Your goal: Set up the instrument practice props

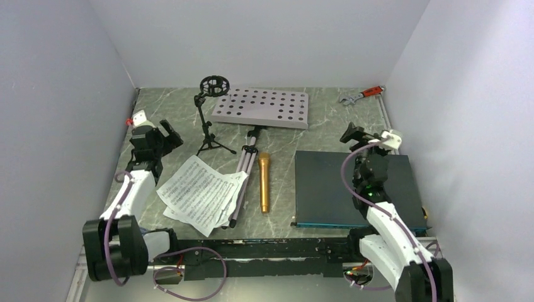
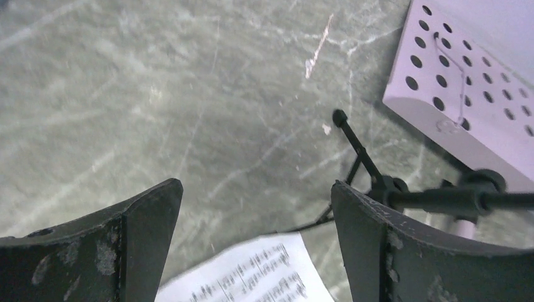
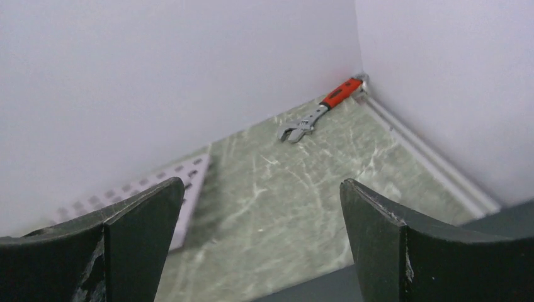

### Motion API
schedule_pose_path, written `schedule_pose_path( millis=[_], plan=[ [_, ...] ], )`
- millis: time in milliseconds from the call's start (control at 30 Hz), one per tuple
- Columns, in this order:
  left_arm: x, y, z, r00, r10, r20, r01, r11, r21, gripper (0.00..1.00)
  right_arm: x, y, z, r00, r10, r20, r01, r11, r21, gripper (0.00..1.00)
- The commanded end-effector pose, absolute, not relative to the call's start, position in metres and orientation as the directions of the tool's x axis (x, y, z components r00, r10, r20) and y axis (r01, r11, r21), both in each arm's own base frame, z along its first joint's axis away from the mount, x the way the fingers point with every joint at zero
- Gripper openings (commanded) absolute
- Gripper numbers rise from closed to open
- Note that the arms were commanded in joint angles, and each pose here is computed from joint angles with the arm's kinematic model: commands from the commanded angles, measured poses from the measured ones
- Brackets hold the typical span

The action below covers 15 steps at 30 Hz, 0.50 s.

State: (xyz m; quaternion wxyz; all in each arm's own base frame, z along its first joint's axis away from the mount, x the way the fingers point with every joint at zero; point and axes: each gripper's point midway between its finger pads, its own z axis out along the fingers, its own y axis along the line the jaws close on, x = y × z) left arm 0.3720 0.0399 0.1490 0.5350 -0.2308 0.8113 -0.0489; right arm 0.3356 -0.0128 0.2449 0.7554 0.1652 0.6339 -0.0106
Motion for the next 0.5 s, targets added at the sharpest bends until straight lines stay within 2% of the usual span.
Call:
schedule_pose_path(
  millis=[0,100,167,300,367,467],
  plan=[
    [0.341,0.028,0.154,-0.274,-0.626,-0.73,-0.42,0.761,-0.495,0.94,0.316,-0.034,0.212,0.207,0.494,-0.844,0.389,0.75,0.534,1.0],
    [0.335,0.013,0.173,-0.29,-0.604,-0.742,-0.317,0.793,-0.521,0.94,0.323,-0.005,0.218,0.071,0.438,-0.896,0.256,0.86,0.441,1.0],
    [0.331,0.006,0.183,-0.317,-0.586,-0.746,-0.274,0.809,-0.52,0.94,0.328,0.006,0.213,-0.02,0.451,-0.892,0.245,0.867,0.433,1.0],
    [0.321,0.001,0.191,-0.373,-0.583,-0.722,-0.282,0.813,-0.51,0.94,0.324,0.001,0.175,-0.171,0.552,-0.816,0.426,0.788,0.444,1.0],
    [0.317,-0.001,0.195,-0.405,-0.579,-0.708,-0.287,0.815,-0.503,0.94,0.33,0.021,0.169,-0.281,0.503,-0.817,0.323,0.851,0.413,1.0],
    [0.31,-0.013,0.2,-0.463,-0.569,-0.68,-0.247,0.819,-0.517,0.94,0.335,0.042,0.16,-0.363,0.495,-0.79,0.237,0.868,0.435,1.0]
  ],
)
